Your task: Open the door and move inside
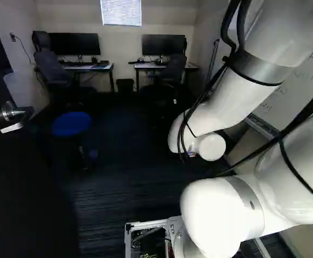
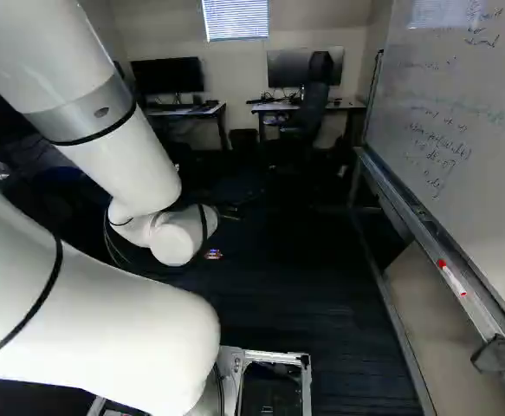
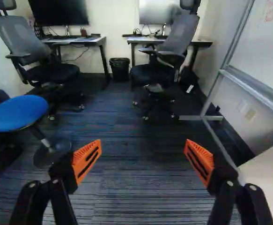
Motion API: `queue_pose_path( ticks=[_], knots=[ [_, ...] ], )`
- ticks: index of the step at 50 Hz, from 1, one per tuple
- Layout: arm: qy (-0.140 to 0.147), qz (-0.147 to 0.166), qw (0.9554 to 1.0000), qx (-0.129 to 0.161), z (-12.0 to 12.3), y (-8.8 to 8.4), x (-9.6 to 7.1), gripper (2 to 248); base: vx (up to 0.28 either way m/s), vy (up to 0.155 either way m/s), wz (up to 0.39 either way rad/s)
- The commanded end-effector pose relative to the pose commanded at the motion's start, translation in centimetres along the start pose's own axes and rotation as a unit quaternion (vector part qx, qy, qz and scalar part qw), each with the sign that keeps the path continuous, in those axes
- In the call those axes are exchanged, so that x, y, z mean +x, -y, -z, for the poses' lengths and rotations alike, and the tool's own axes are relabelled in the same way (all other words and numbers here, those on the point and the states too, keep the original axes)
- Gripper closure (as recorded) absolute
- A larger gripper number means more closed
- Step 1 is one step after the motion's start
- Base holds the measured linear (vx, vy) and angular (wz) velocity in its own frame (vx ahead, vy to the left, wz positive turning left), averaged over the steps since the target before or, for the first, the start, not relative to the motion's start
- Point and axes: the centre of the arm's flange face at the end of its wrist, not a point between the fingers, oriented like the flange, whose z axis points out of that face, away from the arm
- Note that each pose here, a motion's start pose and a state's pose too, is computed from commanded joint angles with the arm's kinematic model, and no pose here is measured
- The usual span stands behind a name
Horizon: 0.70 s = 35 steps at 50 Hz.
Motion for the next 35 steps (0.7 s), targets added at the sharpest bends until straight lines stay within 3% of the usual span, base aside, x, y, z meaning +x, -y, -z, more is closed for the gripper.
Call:
queue_pose_path(
  ticks=[35],
  knots=[
    [0.0, 0.0, 1.0, 0.0, 0.0, 0.0, 0.0, 3, 0.204, 0.0, -0.023]
  ],
)
